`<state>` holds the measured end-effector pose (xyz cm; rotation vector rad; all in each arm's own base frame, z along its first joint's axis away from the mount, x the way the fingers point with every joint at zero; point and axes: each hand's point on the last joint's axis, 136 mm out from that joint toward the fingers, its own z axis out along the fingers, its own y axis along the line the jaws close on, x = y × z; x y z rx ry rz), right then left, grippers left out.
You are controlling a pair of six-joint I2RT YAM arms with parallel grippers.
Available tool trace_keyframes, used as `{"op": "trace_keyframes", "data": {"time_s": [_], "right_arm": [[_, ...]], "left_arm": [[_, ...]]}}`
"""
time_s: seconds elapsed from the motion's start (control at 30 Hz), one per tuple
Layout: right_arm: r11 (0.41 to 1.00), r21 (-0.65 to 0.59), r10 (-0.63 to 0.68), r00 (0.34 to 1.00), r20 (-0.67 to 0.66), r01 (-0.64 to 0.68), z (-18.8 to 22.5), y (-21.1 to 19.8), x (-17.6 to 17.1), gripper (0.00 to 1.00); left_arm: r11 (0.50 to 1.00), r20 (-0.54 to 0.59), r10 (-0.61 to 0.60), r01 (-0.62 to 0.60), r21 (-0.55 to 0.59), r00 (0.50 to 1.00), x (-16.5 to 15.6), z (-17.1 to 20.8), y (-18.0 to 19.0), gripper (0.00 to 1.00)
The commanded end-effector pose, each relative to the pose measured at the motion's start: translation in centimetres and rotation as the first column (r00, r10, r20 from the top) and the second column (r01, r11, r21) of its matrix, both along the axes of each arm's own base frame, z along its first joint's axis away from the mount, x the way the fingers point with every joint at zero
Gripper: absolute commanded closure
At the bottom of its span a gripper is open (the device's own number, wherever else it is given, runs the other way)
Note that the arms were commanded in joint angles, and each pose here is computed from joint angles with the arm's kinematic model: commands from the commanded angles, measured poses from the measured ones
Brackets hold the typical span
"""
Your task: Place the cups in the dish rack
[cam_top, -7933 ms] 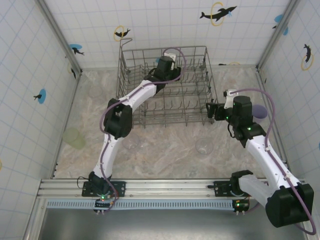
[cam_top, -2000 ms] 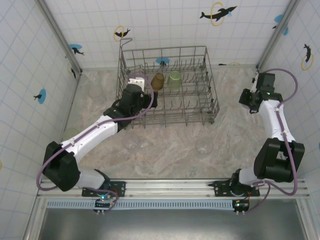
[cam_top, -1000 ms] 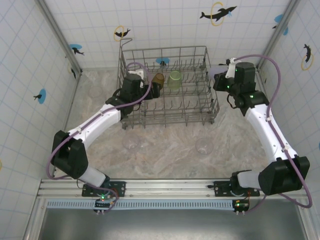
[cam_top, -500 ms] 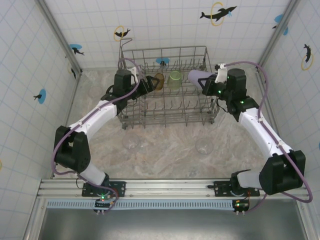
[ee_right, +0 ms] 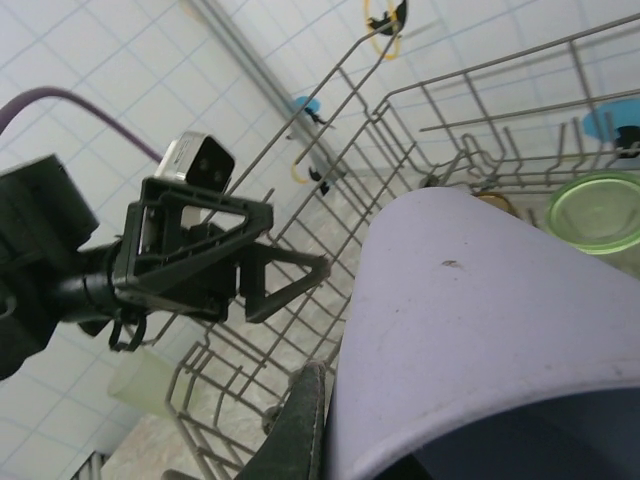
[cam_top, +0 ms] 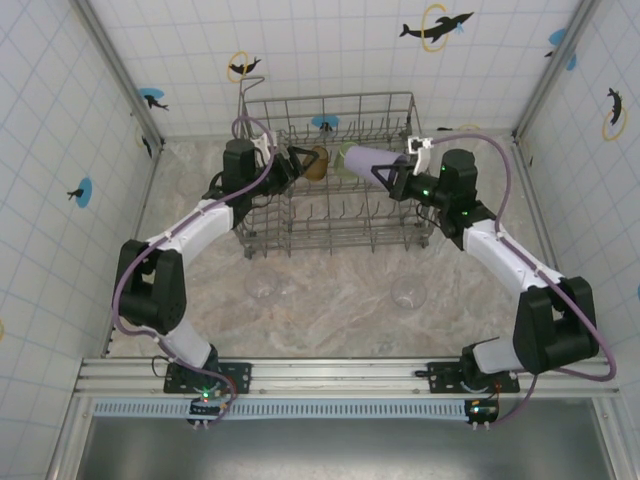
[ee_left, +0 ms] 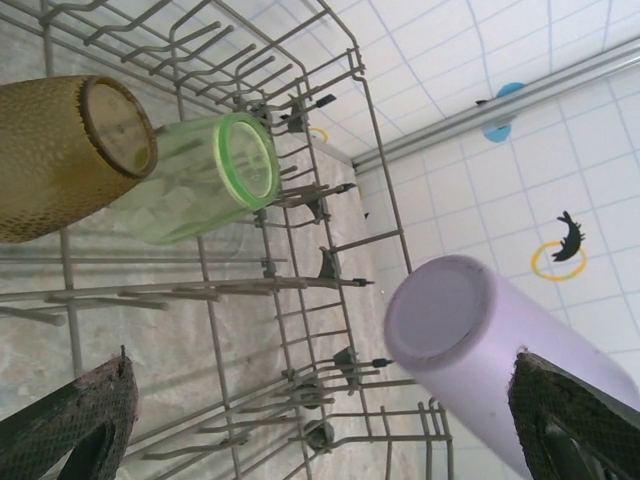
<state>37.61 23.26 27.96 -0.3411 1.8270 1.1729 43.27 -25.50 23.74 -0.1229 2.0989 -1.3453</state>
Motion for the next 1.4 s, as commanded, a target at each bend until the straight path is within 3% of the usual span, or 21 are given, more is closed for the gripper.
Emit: {"op": "trace_keyframes", "data": {"time_s": [0.0,0.6,1.37], "right_arm": [[0.987,0.098,0.115,0.989,0.097,-0.125,1.9,1.6,-1.0,1.00],[0.942,0.162,0.274,0.951,0.140,-0.295,2.8,4.2,-1.4,1.00],[0.909,0.209,0.322,0.925,0.200,-0.361,3.9,5.0,-1.7,1.00]], "left_arm": [[0.997,0.020,-0.040,0.041,-0.062,0.999,0.2,1.1,-0.4,0.02],[0.968,0.016,-0.178,0.178,-0.174,0.984,-0.6,1.2,-2.2,0.02],[0.924,0.006,-0.259,0.249,-0.291,0.966,-2.3,2.3,-2.7,0.03]]}}
